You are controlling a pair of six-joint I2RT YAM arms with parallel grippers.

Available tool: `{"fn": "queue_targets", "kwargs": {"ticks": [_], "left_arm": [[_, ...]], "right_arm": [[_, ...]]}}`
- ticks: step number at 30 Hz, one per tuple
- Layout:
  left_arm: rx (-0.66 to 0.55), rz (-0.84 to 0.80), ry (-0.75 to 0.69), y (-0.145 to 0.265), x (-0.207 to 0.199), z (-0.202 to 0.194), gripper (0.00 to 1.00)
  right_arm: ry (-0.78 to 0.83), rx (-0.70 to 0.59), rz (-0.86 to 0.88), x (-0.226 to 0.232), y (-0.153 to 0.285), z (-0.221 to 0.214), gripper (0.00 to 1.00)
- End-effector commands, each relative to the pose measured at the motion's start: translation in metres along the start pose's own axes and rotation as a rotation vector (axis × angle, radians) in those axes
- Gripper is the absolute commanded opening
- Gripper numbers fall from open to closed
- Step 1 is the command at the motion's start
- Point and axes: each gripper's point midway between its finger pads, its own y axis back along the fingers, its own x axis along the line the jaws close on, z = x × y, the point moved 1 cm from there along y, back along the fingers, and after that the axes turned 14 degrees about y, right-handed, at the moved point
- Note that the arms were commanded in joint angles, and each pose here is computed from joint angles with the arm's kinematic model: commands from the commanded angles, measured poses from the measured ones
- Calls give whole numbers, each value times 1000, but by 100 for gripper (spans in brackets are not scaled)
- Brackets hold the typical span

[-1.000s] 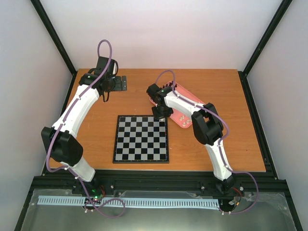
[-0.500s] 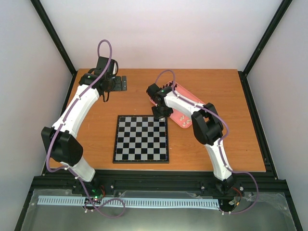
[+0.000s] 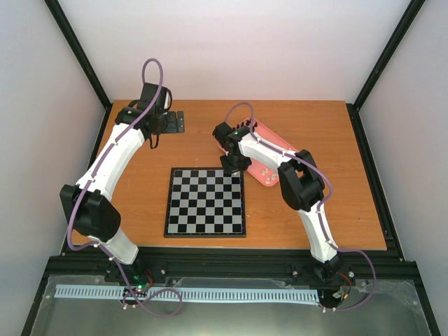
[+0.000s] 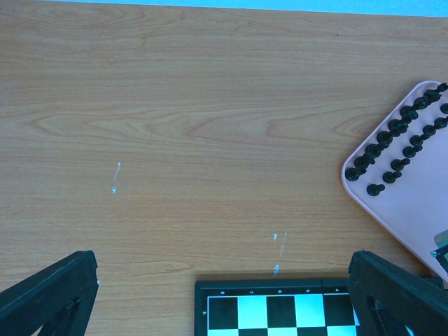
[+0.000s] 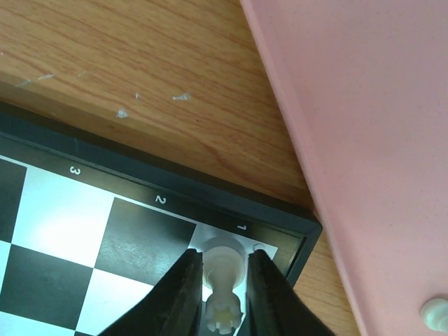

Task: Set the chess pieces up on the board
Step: Place the chess piece on the chessboard.

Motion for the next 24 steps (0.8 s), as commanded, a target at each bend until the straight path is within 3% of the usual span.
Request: {"fn": "queue_targets", "kwargs": {"ticks": [1,8,11,14,20,24], "left_arm": [[-27,-8,11,13,1,4,100],[-31,-10,14,15,1,5,100],[-35,-12,15,17,1,5,100],[-39,-13,14,18,1,6,100],[-51,-18,11,22,0,10,100],[-64,-15,11,26,0,13,100]], "right_arm": [[30,8,11,11,-4,-5,26],[28,1,1,9,0,-5,30],[31,-22,3,9,6,-1,41],[34,-34,0,8,9,1,45],[31,-65,-38,1,25,8,72],[16,-149,-62,-12,60,27,85]]}}
